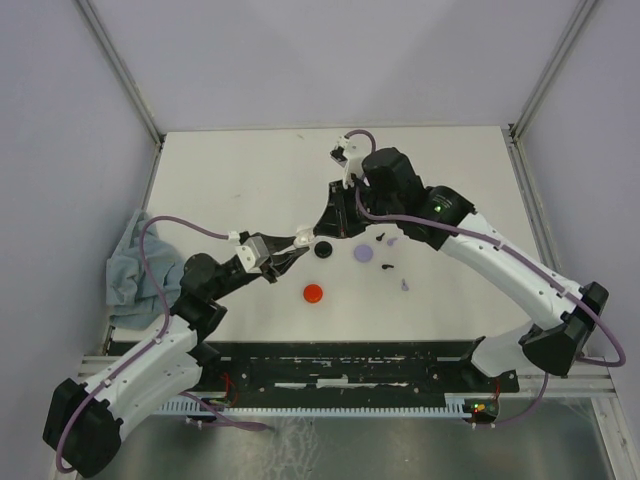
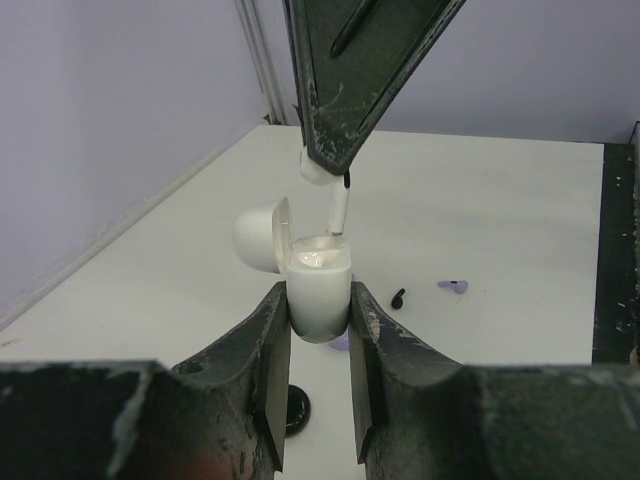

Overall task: Insert the wireless bluetooth earbuds into the charging case
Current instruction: Pick up the earbud from the charging case, then place the earbud in the charging case.

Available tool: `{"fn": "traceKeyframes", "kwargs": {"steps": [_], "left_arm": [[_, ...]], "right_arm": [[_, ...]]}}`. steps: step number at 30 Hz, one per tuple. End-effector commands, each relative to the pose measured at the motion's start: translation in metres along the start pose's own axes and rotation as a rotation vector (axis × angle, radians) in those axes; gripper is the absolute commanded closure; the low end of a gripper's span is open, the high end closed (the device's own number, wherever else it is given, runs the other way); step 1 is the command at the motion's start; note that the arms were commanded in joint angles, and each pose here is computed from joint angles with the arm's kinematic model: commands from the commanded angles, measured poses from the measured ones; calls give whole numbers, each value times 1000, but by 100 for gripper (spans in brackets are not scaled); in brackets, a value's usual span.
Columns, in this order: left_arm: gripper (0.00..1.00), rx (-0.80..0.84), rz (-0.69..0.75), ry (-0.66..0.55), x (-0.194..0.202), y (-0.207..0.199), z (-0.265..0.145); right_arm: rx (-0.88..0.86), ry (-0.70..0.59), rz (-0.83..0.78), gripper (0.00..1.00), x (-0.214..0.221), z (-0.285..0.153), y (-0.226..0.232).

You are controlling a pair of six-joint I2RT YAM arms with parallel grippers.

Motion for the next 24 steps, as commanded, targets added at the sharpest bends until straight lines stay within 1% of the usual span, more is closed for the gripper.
{"fn": "traceKeyframes", "kwargs": {"steps": [1,10,24], "left_arm": [[97,10,12,-75,-18,1,1],[97,67,-36,-99,-24,-5,4],[97,92,-70,-123,-30,-7,8]], "right_arm": [[-48,-91,-94,93,-13,-26,11],[-145,-106,-179,94,-11,-30,17],[-175,-64,-189,94,-3,-21,14]]}}
Point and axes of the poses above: each gripper's point midway between its finger pads, its own z axis out along the fingers, its own y axis along the line the jaws close on, x = y × z, the point moved 7 cm from there along -z, back along the fingers, and after that the axes turned 3 degrees about z, right-handed, at the moved point
